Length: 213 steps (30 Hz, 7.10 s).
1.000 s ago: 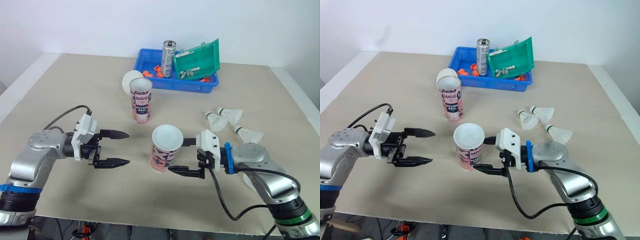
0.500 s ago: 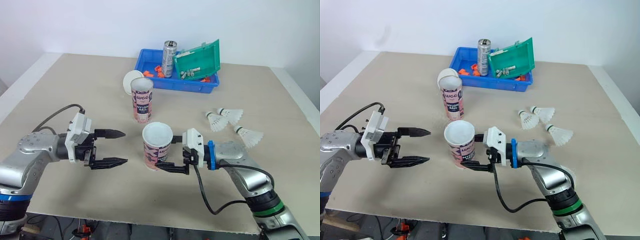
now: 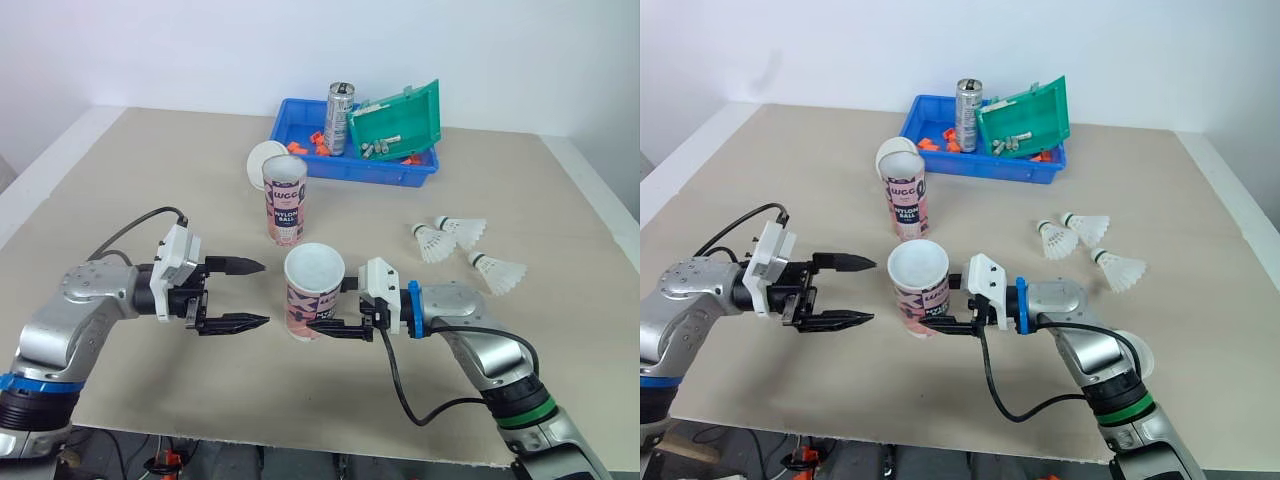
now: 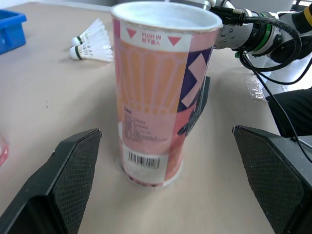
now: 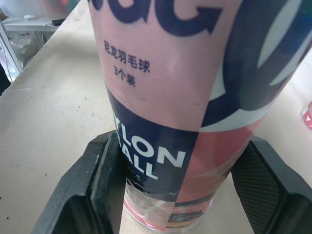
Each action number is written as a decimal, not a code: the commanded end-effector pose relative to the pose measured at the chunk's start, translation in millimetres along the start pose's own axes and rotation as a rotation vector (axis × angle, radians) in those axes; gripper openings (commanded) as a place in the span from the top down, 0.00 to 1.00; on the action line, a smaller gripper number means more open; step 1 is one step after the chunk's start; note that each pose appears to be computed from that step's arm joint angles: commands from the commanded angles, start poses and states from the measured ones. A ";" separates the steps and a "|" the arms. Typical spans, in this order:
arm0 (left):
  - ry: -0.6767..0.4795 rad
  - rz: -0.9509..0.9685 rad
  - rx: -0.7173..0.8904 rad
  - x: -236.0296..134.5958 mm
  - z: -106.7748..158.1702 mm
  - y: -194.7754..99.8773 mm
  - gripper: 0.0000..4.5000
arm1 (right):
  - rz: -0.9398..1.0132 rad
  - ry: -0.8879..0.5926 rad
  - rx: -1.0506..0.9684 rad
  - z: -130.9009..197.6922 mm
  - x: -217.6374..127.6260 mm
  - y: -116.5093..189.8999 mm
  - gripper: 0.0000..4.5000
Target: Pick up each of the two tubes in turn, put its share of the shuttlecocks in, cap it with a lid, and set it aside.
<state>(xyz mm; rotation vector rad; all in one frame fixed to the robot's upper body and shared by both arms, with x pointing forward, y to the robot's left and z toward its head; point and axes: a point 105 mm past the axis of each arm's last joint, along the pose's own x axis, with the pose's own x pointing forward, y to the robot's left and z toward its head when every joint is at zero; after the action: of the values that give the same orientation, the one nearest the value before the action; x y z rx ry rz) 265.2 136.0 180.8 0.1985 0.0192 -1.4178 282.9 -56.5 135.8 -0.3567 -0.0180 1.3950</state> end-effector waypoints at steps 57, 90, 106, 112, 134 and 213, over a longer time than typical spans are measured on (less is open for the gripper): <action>-0.350 -0.092 0.120 123.8 53.6 25.8 0.00 | -1.546 0.320 0.396 -94.4 -370.0 -82.8 0.01; -0.098 0.671 -0.176 12.6 -48.5 77.7 0.00 | -0.535 -0.025 0.065 23.9 -106.3 -33.9 0.01; -0.060 0.671 -0.120 39.0 -63.1 131.1 0.00 | -0.544 -0.043 0.039 34.1 -94.3 -10.2 0.01; -0.044 0.622 -0.104 55.1 -59.6 148.1 0.00 | -0.561 -0.028 0.025 37.2 -96.6 -6.9 0.01; -0.027 0.638 -0.125 81.4 -53.6 163.4 0.00 | -0.583 -0.006 -0.010 47.5 -102.8 -5.7 0.01; 0.717 -0.274 0.192 -20.3 -53.6 60.8 0.25 | -0.619 0.022 -0.333 67.7 -81.6 -60.7 0.99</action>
<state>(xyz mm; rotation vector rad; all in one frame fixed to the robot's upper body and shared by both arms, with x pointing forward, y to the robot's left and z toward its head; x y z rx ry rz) 329.6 162.5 150.2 0.8655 0.4269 -1.5511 340.0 -155.4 199.1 -0.5147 -0.1738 0.5981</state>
